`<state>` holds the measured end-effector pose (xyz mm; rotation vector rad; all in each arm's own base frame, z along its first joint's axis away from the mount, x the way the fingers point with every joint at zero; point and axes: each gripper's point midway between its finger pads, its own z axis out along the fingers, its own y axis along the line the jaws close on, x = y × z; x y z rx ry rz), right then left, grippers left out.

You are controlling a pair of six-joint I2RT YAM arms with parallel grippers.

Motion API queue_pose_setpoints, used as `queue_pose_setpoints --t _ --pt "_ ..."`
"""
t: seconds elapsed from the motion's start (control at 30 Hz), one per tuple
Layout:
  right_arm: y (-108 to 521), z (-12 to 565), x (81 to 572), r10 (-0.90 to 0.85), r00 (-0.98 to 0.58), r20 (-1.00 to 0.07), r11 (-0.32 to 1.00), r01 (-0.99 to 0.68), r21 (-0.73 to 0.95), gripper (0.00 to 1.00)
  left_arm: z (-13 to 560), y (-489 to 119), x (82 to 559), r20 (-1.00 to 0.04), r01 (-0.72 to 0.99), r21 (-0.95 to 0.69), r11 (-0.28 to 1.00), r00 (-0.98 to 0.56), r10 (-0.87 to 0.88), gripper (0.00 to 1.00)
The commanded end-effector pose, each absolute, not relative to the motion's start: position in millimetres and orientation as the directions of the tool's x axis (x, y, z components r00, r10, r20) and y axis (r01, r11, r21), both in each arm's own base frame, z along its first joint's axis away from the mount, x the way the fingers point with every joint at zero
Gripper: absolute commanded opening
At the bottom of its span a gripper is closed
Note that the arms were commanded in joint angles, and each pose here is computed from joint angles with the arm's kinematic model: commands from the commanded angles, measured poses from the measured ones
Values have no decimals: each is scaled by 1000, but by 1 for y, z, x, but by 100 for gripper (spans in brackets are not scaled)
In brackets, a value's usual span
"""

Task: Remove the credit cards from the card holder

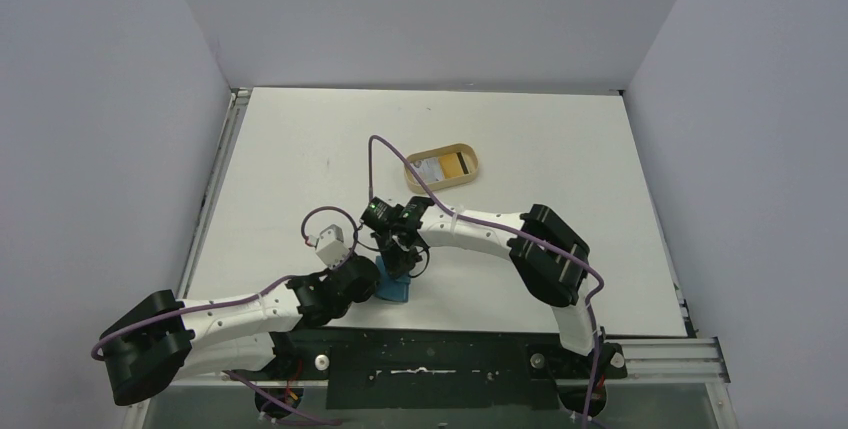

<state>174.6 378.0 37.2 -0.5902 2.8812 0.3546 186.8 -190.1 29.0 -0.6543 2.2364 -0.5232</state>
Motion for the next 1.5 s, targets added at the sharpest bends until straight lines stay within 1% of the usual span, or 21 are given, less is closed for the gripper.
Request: queue_pose_setpoints --t 0.0,0.53,0.9,1.03,1.3,1.47 --pt "387 37 172 -360 -904 -230 882 -410 231 0 33 -192 188 -528 -294 -567 770 -587 -613 0" --pt "389 9 160 -337 -924 -180 889 -375 264 0 27 -191 186 -515 -306 -572 761 -588 -624 0" --pt "378 -19 166 -220 -969 -111 926 -243 289 0 21 -188 182 -493 -318 -592 741 -584 -645 0" --pt "379 -23 167 -211 -974 -84 938 -226 264 0 21 -187 182 -490 -319 -598 736 -581 -650 0" --pt "371 -38 164 -208 -978 5 965 -204 164 0 19 -187 183 -475 -320 -625 712 -568 -672 0" --pt "360 -49 160 -182 -982 57 981 -176 85 0 22 -183 183 -495 -301 -627 719 -560 -665 0"
